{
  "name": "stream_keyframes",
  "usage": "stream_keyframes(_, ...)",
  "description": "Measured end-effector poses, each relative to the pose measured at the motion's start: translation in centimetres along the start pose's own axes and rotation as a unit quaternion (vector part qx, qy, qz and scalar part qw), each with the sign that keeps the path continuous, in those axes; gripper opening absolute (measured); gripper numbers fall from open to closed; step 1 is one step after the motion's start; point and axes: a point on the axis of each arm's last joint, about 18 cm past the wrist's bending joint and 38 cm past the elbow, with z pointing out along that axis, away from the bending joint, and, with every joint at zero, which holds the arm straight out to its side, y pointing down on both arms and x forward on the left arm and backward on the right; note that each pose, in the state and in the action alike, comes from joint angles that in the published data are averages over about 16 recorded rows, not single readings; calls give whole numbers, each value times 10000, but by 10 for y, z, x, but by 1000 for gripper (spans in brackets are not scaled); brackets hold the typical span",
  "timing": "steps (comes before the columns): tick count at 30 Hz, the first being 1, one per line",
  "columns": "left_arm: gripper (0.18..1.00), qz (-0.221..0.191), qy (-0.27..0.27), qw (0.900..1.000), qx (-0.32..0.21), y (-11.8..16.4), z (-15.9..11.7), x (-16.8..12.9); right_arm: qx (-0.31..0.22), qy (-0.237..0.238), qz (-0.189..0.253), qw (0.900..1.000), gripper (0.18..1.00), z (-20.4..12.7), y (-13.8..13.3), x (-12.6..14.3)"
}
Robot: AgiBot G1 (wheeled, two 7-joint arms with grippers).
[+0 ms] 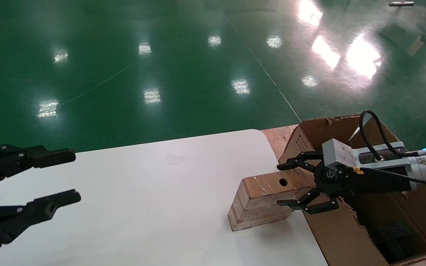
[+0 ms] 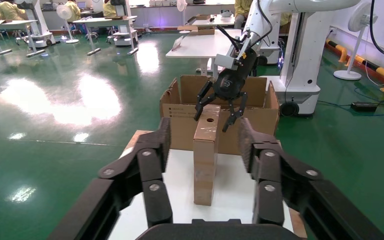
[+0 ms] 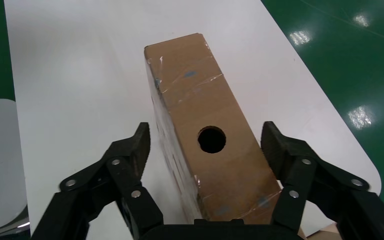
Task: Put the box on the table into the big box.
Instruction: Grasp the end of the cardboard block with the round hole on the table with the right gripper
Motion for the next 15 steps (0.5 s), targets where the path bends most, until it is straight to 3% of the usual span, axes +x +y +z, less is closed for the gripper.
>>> stream_keyframes(15,785,0,0,10000,0,0,0,0,87,-79,15,9999,581,2,-7,-2)
